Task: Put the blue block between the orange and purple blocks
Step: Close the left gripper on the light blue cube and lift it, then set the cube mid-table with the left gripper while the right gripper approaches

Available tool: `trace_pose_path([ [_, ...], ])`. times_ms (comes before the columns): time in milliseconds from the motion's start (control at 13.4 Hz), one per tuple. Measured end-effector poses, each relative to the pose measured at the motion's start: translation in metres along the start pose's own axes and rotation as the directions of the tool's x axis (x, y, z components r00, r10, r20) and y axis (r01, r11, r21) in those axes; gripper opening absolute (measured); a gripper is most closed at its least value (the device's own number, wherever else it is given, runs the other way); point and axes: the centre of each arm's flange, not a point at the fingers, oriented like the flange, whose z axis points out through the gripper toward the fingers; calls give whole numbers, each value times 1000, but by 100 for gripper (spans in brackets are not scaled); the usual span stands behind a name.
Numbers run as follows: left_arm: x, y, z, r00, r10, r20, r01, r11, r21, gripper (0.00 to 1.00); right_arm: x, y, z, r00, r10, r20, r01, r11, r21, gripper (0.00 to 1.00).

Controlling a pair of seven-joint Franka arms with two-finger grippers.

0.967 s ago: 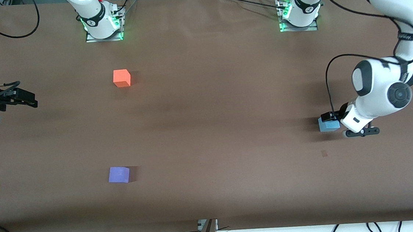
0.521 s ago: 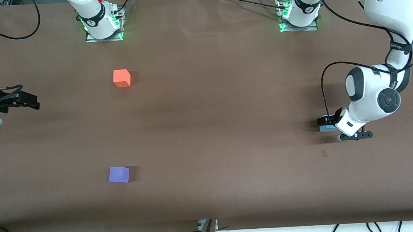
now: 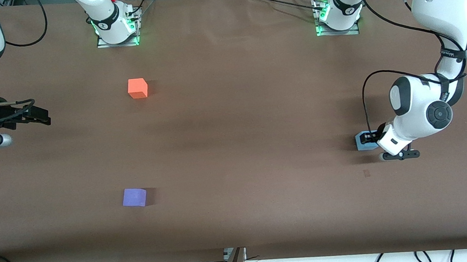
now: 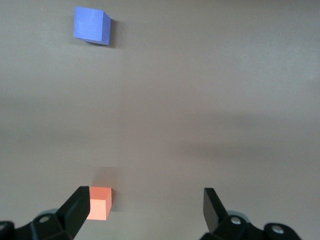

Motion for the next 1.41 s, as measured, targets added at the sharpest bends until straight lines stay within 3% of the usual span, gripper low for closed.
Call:
trace_pose_path([
  [372, -6, 178, -71, 1000, 1, 1, -1, 991, -132, 56, 2, 0, 5, 1000, -1, 8, 1, 1000, 0, 100],
  [744, -37, 401, -30, 998, -60, -17, 55, 980, -192, 53, 3, 0, 6, 1000, -1, 10, 1, 1000, 0, 100],
  [967, -46, 450, 38, 995, -40, -88, 28, 991, -134, 53, 3, 2, 6, 1000, -1, 11, 1, 1000, -18, 100],
  [1191, -51, 464, 57, 992, -18, -121, 6, 995, -101, 53, 3, 3, 7, 1000, -1, 12, 1, 1000, -20, 100],
  [1414, -31, 450, 34, 986, -49, -158, 30, 993, -118, 78, 4, 3, 10, 1000, 0, 17, 0, 1000, -20, 100],
])
